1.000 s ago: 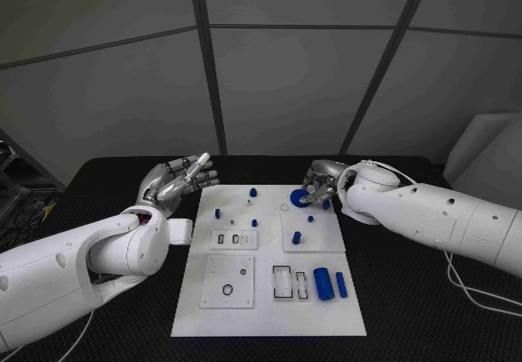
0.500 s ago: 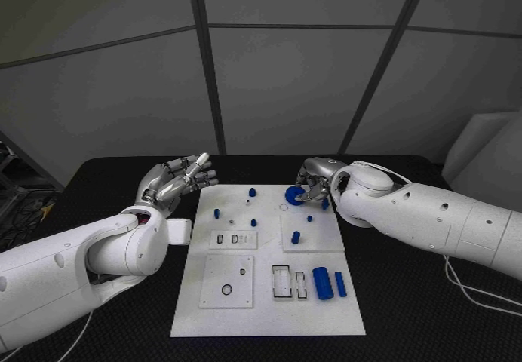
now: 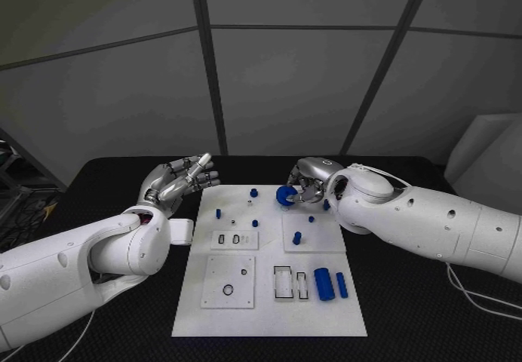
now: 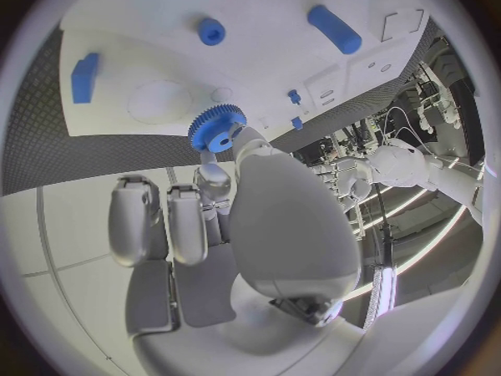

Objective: Assemble the parts on the task board

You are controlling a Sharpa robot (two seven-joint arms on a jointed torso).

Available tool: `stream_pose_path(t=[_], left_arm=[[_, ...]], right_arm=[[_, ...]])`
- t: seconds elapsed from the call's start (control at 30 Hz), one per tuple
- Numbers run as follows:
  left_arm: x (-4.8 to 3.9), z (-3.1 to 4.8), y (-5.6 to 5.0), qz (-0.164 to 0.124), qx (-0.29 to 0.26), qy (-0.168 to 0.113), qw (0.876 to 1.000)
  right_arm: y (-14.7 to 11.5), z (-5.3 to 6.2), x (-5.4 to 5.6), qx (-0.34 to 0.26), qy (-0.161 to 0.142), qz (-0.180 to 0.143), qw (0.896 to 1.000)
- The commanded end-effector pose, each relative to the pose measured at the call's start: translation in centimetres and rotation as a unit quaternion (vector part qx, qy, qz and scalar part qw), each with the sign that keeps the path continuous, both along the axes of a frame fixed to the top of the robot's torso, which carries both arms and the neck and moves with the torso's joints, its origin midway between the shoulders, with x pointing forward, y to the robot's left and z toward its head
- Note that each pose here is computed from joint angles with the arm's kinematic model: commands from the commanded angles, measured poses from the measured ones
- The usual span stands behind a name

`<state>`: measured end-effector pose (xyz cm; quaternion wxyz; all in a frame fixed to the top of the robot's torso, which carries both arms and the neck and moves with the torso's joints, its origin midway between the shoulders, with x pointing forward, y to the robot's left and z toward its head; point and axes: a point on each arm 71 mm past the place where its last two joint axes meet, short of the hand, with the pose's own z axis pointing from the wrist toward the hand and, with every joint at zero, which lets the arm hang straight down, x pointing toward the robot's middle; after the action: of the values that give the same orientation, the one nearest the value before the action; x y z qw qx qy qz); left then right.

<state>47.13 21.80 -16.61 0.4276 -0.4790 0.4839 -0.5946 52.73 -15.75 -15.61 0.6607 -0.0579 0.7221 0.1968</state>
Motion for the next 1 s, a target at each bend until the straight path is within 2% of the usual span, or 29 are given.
stream_pose_path(t=[0.03, 0.33, 0.57, 1.0], left_arm=[[0.02, 0.13, -0.2, -0.007, -0.001, -0.004, 1.000], [0.06, 0.12, -0.3, -0.008, -0.002, -0.004, 1.000], [0.08, 0.12, -0.3, -0.008, -0.002, -0.004, 1.000], [0.14, 0.08, -0.2, -0.007, -0.001, -0.004, 1.000]], right_arm=[[1.3, 0.7, -0.4, 0.019, -0.027, 0.008, 0.999], [5.3, 0.5, 0.0, 0.025, -0.023, 0.035, 0.999], [7.3, -0.1, 0.4, 0.017, -0.013, 0.046, 0.999], [7.4, -0.4, 0.5, 0.015, -0.016, 0.042, 0.999]])
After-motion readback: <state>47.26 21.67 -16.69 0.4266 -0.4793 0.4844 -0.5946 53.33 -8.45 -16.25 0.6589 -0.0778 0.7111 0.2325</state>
